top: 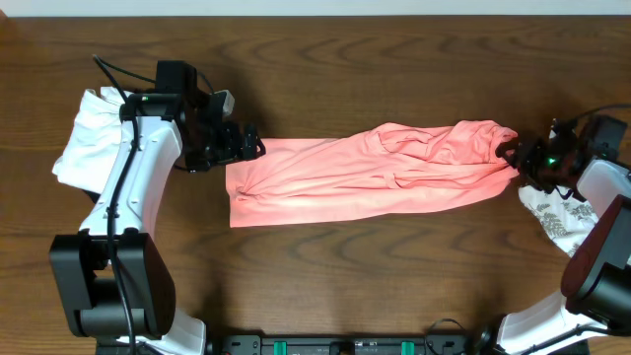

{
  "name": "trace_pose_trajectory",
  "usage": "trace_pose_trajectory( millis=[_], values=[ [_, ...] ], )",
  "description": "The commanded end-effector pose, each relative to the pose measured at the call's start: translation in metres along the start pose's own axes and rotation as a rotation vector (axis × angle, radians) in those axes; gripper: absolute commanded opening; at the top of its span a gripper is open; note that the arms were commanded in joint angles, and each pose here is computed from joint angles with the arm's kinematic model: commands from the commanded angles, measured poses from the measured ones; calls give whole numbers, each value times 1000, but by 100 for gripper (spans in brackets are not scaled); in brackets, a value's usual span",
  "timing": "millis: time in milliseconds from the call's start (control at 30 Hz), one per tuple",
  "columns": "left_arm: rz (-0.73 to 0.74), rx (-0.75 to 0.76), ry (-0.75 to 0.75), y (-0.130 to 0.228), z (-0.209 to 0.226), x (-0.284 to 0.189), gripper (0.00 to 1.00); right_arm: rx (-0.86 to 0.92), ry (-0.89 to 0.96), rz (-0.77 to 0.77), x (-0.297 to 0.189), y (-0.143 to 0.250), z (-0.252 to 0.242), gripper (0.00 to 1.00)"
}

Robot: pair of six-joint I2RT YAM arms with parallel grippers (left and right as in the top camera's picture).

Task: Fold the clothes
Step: 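Lift the shirt's right end with the right gripper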

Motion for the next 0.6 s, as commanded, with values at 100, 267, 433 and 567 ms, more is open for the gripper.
trace_pose_trajectory(
  millis=[100,267,433,567],
  values=[
    [-26,26,-11,-5,-1,-7,98,-50,-9,-4,5,-4,13,63],
    [-24,25,-11,-4,-1,-7,98,-28,44,4,18,-1,13,63],
    [-14,21,-12,-3,-1,-7,98,-35,45,13,40,1,10,63],
    [-9,19,-13,-2,-1,-7,98,0,47,34,56,5,4,58]
  ],
)
Point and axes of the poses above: each gripper's point midway between its finger pads, its own x axis out along the fingers, its own z axis along the line the jaws close on, y = z × x, the point moved 9 cm from there along -x, back along the fingers, and after that the axes turned 5 degrees about -x, right-handed, at the moved point
